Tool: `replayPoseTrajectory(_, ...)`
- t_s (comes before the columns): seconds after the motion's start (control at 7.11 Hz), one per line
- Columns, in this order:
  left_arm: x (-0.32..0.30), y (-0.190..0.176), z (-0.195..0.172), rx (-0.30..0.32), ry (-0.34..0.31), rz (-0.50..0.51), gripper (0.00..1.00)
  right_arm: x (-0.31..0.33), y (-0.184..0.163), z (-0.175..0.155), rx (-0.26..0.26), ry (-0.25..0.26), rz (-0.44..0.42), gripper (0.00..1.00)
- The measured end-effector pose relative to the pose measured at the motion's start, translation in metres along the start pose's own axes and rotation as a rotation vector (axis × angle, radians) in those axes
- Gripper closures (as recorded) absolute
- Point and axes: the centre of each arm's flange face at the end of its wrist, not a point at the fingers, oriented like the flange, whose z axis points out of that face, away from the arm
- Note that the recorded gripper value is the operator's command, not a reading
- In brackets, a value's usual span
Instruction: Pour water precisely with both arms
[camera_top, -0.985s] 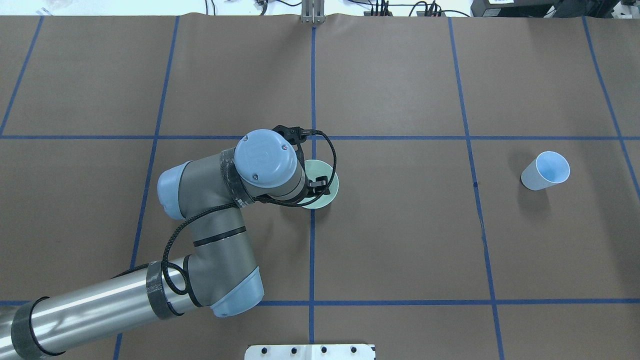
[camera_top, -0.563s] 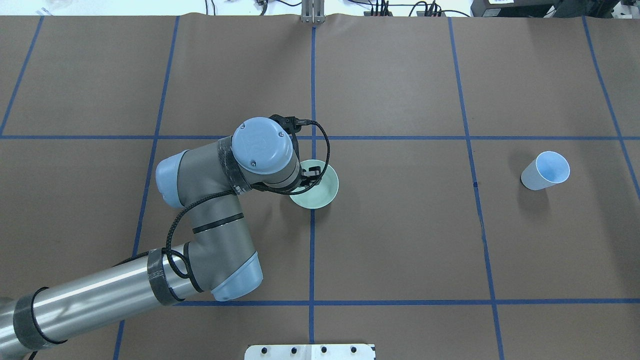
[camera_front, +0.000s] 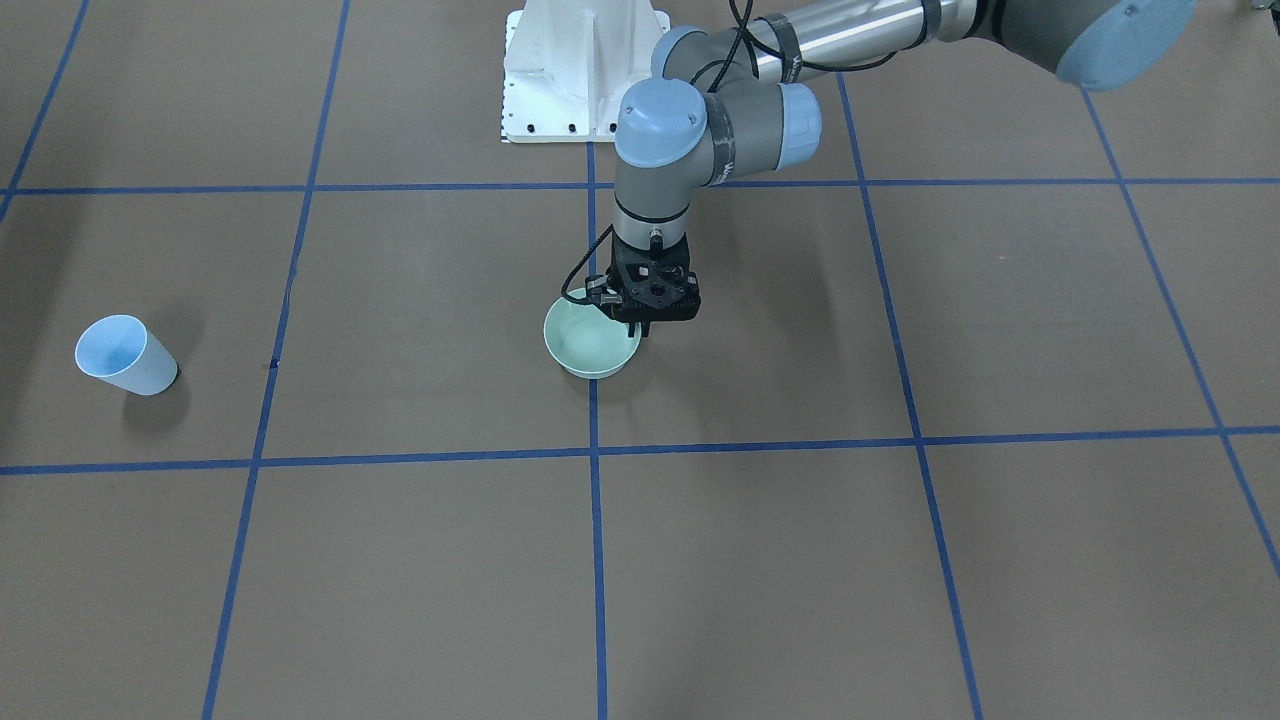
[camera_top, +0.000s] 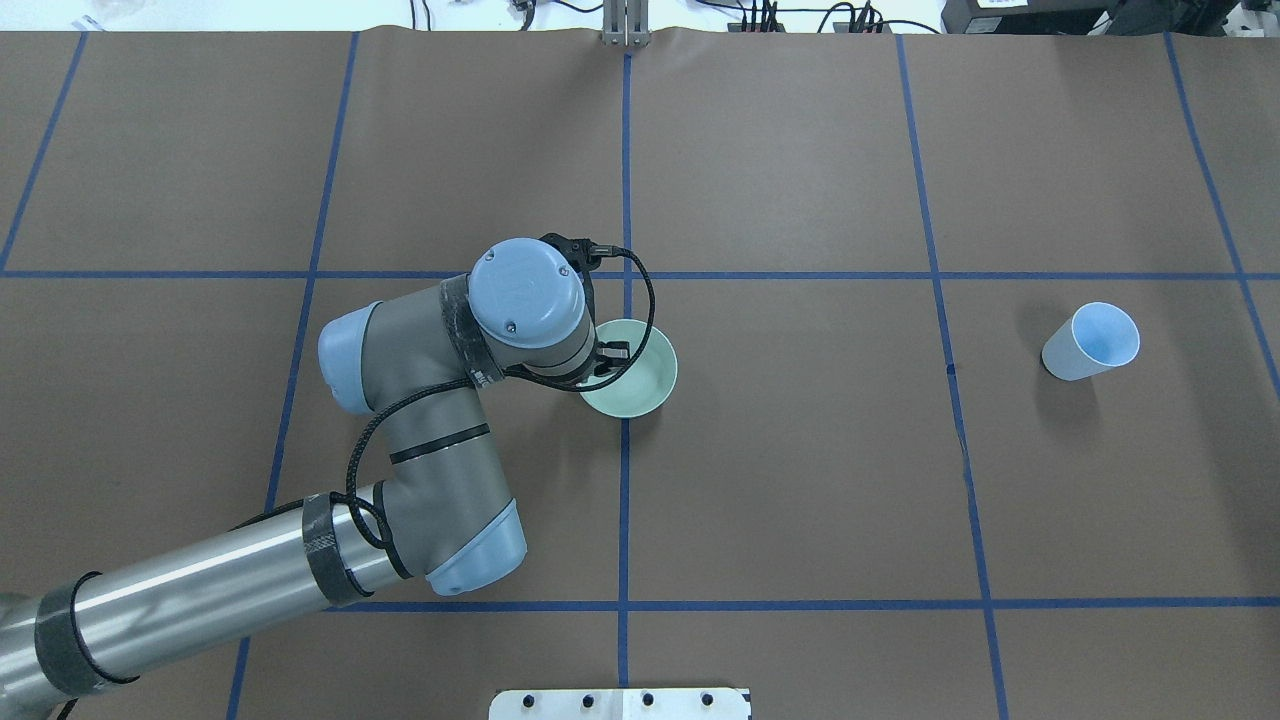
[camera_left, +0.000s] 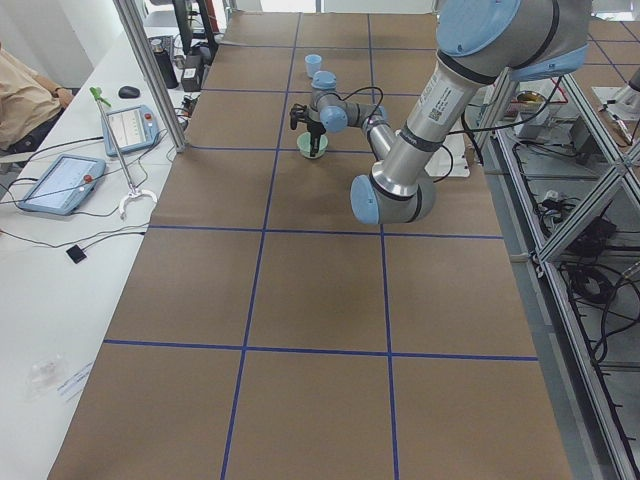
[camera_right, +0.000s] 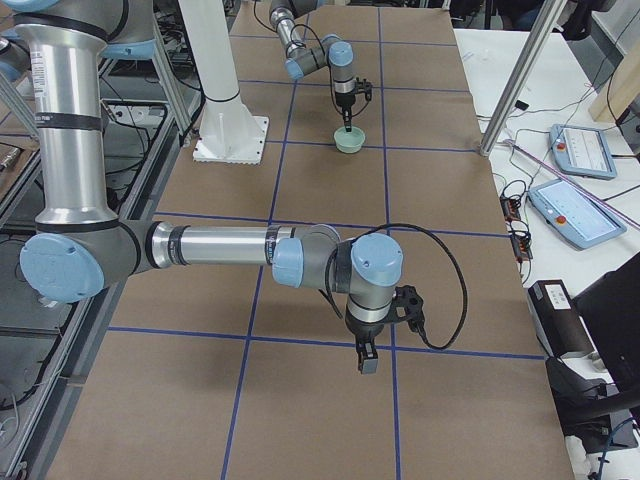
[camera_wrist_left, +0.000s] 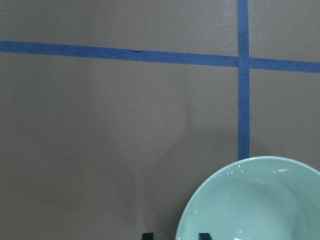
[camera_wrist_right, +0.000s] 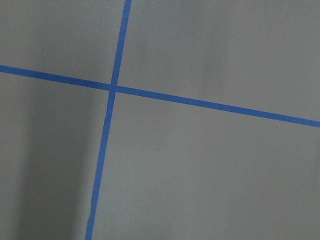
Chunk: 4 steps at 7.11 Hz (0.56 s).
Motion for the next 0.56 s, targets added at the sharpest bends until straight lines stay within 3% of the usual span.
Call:
replayPoseTrajectory(0.28, 0.005, 0.002, -0.006, -0.003, 0.021, 0.026, 1.0, 0.0, 0.0, 0.0, 0.0, 0.0, 0.0, 0.0)
replayPoseTrajectory(0.56, 0.003, -0.013, -0.034, -0.011, 0.068, 0.11, 1.0, 0.0, 0.0, 0.0, 0.0, 0.0, 0.0, 0.0)
